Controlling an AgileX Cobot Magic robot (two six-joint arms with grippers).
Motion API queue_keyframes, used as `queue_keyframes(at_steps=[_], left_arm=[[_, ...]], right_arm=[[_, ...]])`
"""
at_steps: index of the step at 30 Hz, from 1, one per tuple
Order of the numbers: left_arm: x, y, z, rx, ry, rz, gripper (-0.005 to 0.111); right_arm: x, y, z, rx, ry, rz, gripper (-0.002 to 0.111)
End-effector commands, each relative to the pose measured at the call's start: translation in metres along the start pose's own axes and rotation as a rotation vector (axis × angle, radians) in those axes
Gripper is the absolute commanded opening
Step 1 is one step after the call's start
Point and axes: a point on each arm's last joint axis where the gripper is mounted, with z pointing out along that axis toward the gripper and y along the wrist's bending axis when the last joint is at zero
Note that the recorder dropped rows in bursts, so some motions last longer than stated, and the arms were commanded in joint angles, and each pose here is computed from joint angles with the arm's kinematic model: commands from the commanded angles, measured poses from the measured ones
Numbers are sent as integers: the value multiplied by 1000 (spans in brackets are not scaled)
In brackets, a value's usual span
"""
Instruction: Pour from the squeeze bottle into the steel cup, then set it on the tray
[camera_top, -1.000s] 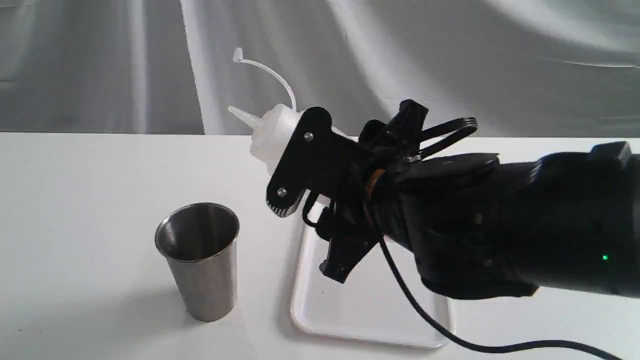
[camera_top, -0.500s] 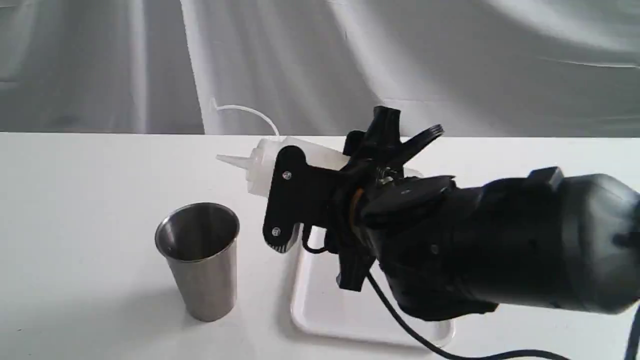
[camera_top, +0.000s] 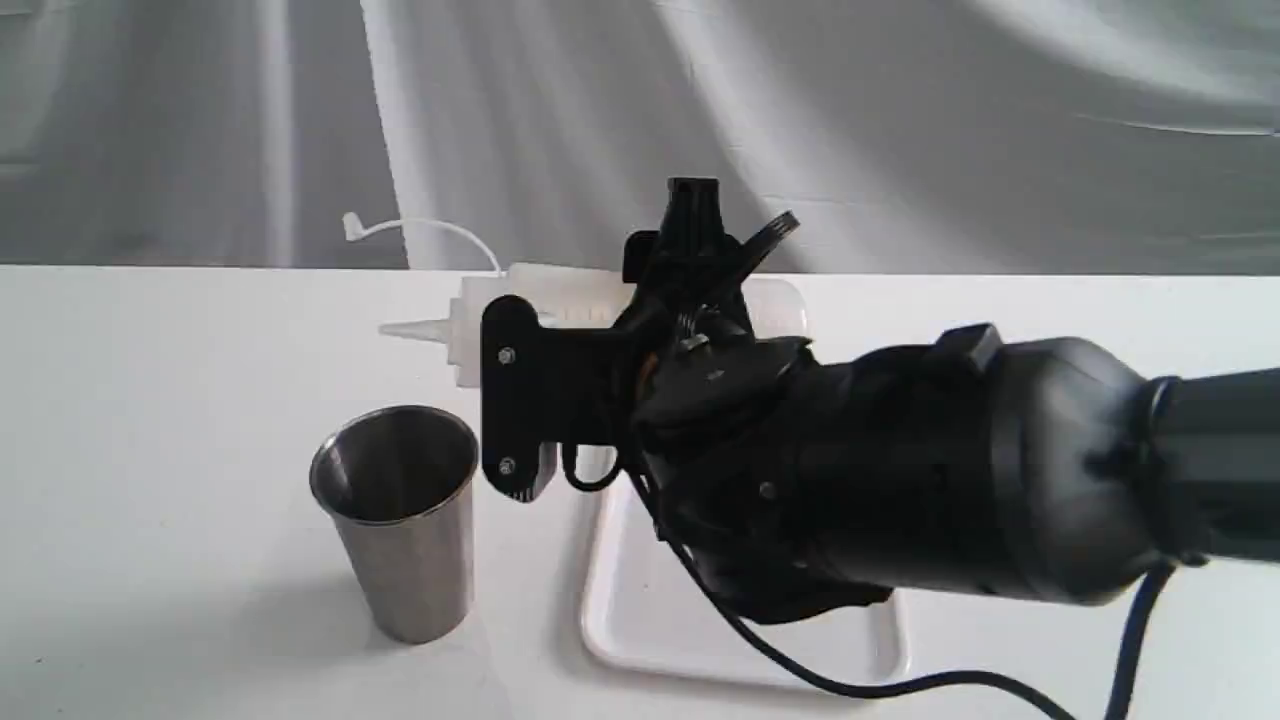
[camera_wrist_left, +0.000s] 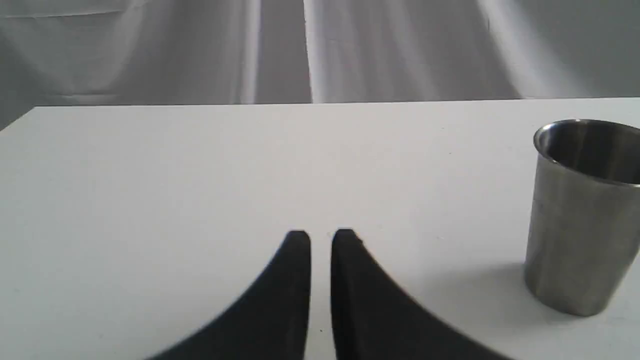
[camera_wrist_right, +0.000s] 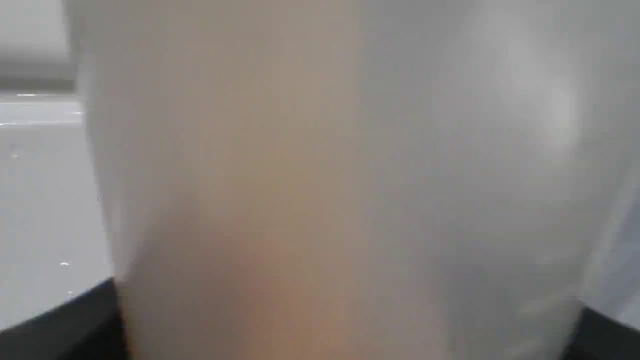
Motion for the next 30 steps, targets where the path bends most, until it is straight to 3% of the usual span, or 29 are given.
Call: queue_keyframes(at_steps=[1, 30], left_arm=[[1, 0, 0, 8, -5, -2, 8], [1, 0, 0, 8, -5, -3, 8]], right_arm=[[-1, -6, -1, 44, 13, -42, 11], [1, -9, 0, 80, 33, -52, 11]])
